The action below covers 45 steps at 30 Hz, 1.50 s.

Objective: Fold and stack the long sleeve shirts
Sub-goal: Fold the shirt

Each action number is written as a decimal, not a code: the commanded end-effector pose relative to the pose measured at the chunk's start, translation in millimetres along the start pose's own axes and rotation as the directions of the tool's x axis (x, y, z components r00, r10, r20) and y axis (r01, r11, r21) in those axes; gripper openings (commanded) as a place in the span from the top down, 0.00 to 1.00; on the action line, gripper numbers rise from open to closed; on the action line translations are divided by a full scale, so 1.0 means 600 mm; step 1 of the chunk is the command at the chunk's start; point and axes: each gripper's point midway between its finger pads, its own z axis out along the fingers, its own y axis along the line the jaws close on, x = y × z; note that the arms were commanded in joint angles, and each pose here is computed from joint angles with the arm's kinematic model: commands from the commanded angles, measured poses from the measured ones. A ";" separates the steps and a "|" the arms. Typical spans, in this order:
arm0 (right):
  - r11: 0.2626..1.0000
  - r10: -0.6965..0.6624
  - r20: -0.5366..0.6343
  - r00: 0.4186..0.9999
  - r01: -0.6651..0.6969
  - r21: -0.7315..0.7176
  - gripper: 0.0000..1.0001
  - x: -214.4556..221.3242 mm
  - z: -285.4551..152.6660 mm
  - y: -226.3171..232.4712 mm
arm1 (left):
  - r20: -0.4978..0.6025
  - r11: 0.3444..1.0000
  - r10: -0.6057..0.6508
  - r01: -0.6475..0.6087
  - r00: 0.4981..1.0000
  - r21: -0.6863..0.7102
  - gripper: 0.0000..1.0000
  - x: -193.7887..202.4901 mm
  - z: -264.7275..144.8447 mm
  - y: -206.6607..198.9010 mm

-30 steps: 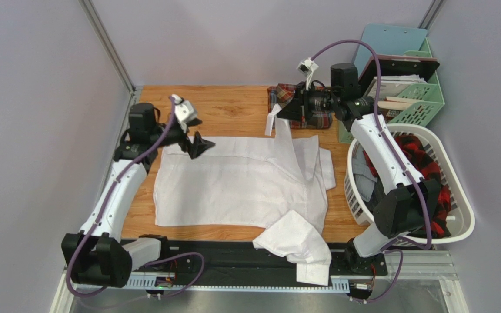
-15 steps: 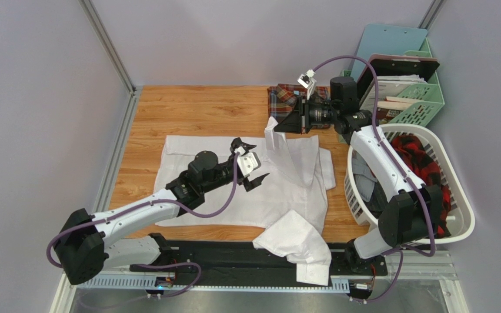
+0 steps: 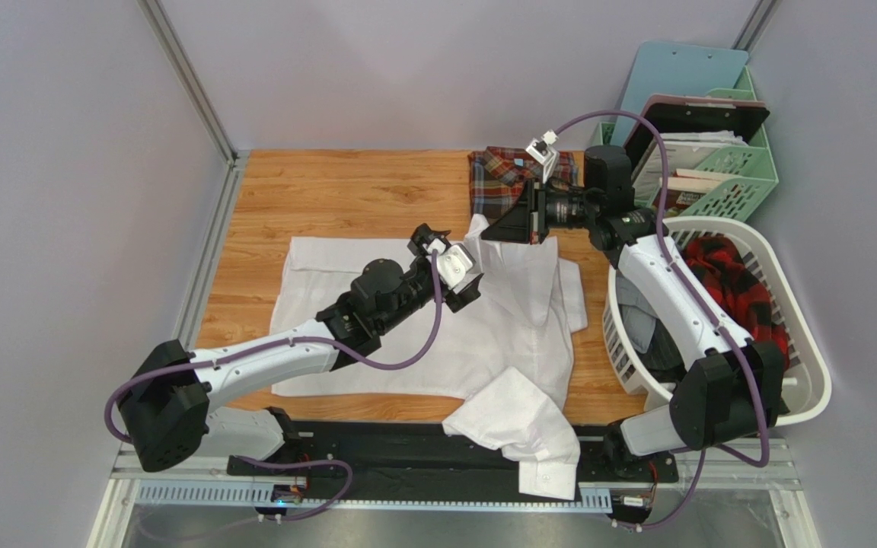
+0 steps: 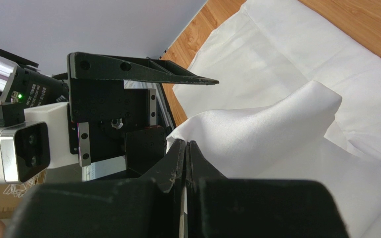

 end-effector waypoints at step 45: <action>0.954 -0.001 -0.363 0.932 0.109 0.278 0.60 0.120 -0.015 -0.239 | -0.468 0.396 0.263 0.348 0.844 0.850 1.00 -0.048 -0.341 -0.182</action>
